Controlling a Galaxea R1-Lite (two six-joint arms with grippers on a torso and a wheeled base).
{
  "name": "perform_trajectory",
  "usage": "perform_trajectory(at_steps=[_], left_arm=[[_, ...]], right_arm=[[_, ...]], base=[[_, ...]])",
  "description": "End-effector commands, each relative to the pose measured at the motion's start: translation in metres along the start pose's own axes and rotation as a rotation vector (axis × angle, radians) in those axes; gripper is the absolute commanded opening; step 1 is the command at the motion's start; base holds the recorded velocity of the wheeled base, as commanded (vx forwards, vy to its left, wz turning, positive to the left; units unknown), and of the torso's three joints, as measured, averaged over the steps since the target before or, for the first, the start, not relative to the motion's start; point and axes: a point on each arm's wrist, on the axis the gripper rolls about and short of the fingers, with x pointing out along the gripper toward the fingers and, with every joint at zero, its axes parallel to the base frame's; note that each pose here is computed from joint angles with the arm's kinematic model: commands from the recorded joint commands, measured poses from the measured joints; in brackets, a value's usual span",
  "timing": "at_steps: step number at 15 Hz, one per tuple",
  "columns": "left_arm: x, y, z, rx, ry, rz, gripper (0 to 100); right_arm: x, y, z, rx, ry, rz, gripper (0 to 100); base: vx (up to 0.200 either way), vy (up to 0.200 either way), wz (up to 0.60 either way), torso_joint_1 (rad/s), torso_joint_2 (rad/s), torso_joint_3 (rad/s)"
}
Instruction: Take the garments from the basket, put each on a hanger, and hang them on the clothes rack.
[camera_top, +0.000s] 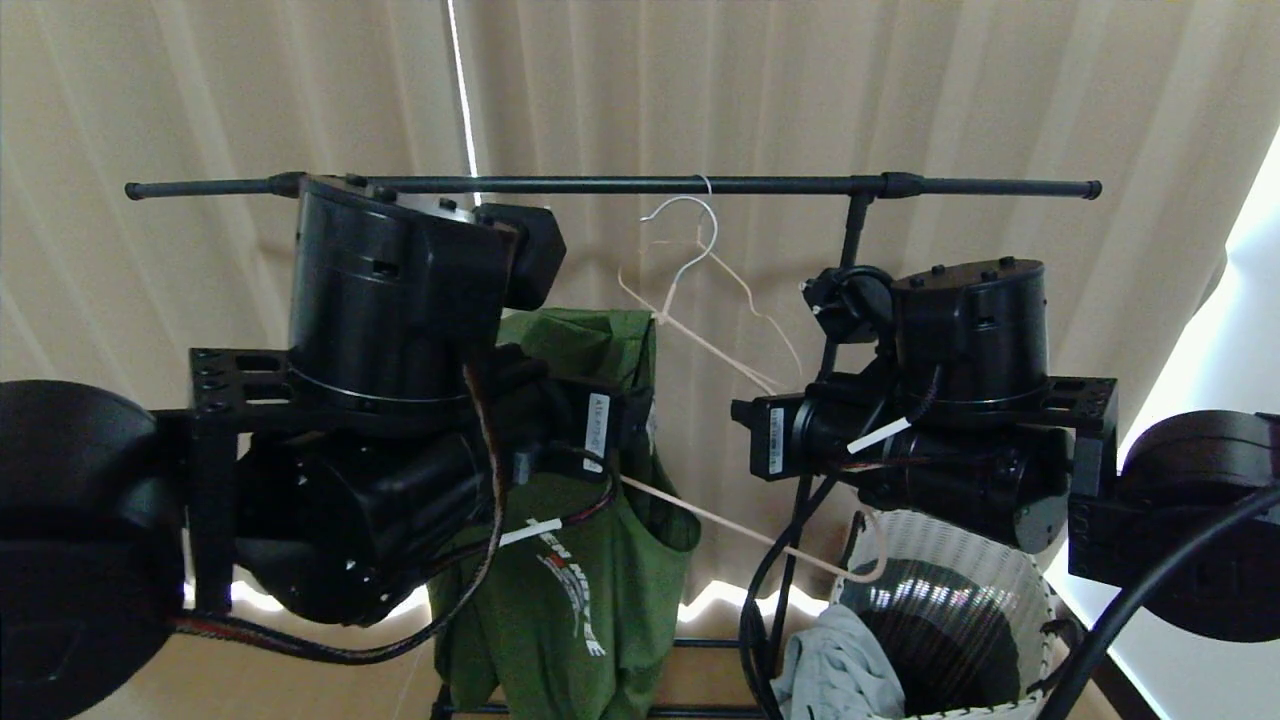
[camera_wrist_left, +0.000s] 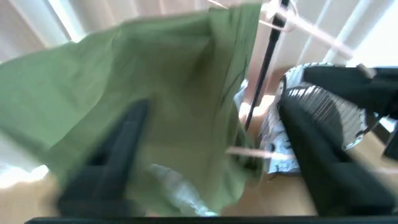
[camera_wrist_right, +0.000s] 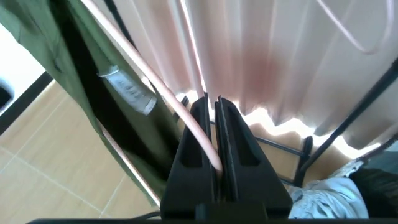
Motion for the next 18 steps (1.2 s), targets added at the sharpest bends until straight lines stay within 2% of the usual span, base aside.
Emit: perform_trajectory(at_steps=[1, 2, 5, 6, 7, 8, 9, 12, 16, 18], left_arm=[[-0.032, 0.025, -0.007, 0.07, -0.035, 0.012, 100], [-0.04, 0.034, -0.009, 0.098, -0.074, 0.001, 100], [-0.047, 0.061, -0.006, 0.205, -0.223, -0.053, 100], [-0.047, 0.064, -0.005, 0.226, -0.245, -0.062, 100], [-0.045, 0.071, -0.004, 0.303, -0.276, -0.075, 100], [-0.044, 0.072, -0.004, 0.341, -0.282, -0.081, 100], [-0.043, 0.072, -0.004, 0.412, -0.296, -0.13, 100], [-0.04, 0.067, -0.005, 0.547, -0.323, -0.222, 100], [-0.02, 0.069, 0.0, 0.584, -0.304, -0.19, 100], [-0.017, 0.07, -0.005, 0.638, -0.288, -0.187, 100]], right_arm=[[-0.021, -0.005, 0.001, -0.001, -0.018, -0.002, 0], [-0.031, -0.007, 0.002, -0.018, -0.029, 0.002, 0], [-0.053, -0.014, -0.001, -0.137, -0.045, 0.011, 0], [-0.055, -0.015, -0.003, -0.154, -0.053, 0.014, 0], [-0.055, -0.015, -0.003, -0.196, -0.104, 0.029, 0], [-0.054, -0.015, -0.004, -0.223, -0.122, 0.031, 0], [-0.05, -0.014, -0.006, -0.261, -0.149, 0.036, 0], [-0.042, -0.014, -0.011, -0.292, -0.144, 0.048, 0], [-0.044, -0.013, -0.01, -0.309, -0.149, 0.068, 0], [-0.046, -0.014, -0.013, -0.328, -0.173, 0.08, 0]], base=[[0.0, 0.0, 0.0, 0.0, 0.0, 0.0], [0.0, 0.0, 0.0, 0.0, 0.0, 0.0], [0.0, 0.0, 0.0, 0.0, 0.0, 0.0], [0.0, 0.0, 0.0, 0.0, 0.0, 0.0], [0.0, 0.0, 0.0, 0.0, 0.0, 0.0], [0.0, 0.0, 0.0, 0.0, 0.0, 0.0], [0.0, 0.0, 0.0, 0.0, 0.0, 0.0], [0.0, 0.0, 0.0, 0.0, 0.0, 0.0], [0.0, 0.0, 0.0, 0.0, 0.0, 0.0], [0.0, 0.0, 0.0, 0.0, 0.0, 0.0]])
